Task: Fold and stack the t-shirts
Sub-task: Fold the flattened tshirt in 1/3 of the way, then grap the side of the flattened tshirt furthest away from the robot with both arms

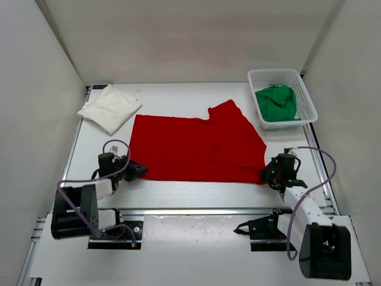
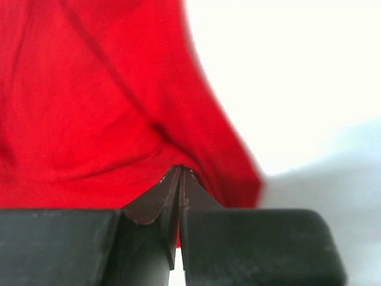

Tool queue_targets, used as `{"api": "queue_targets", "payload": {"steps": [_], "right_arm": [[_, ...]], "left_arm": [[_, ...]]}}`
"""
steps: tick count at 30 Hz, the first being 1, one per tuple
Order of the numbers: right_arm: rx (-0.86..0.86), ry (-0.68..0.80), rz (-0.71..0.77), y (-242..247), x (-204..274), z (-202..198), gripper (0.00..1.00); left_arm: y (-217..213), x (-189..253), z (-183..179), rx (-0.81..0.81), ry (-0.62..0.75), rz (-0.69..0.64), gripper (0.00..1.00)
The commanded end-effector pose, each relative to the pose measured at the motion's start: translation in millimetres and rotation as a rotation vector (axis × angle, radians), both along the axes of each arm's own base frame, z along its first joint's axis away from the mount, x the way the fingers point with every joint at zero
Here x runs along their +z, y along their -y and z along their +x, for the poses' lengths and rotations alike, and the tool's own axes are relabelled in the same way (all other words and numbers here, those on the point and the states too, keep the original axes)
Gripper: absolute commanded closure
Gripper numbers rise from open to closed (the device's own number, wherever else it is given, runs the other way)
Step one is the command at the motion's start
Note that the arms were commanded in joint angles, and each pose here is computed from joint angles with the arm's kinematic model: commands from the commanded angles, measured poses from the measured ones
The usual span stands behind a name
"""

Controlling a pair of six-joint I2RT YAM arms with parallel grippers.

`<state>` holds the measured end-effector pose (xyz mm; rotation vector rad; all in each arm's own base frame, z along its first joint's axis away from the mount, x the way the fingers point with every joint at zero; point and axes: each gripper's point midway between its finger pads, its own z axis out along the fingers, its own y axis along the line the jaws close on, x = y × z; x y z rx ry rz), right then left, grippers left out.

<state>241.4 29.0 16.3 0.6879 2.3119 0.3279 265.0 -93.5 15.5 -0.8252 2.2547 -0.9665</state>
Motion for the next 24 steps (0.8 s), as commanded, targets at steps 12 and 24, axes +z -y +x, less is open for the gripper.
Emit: {"api": "queue_targets", "payload": {"steps": [12,24], "right_arm": [[0.060,0.194,0.051,-14,89,21,0.81],[0.659,0.286,0.043,-178,100,52,1.00]], "left_arm": [[11,54,4,-0.116,0.080,0.013,0.64],[-29,104,141,0.062,0.187,0.345,0.64]]}}
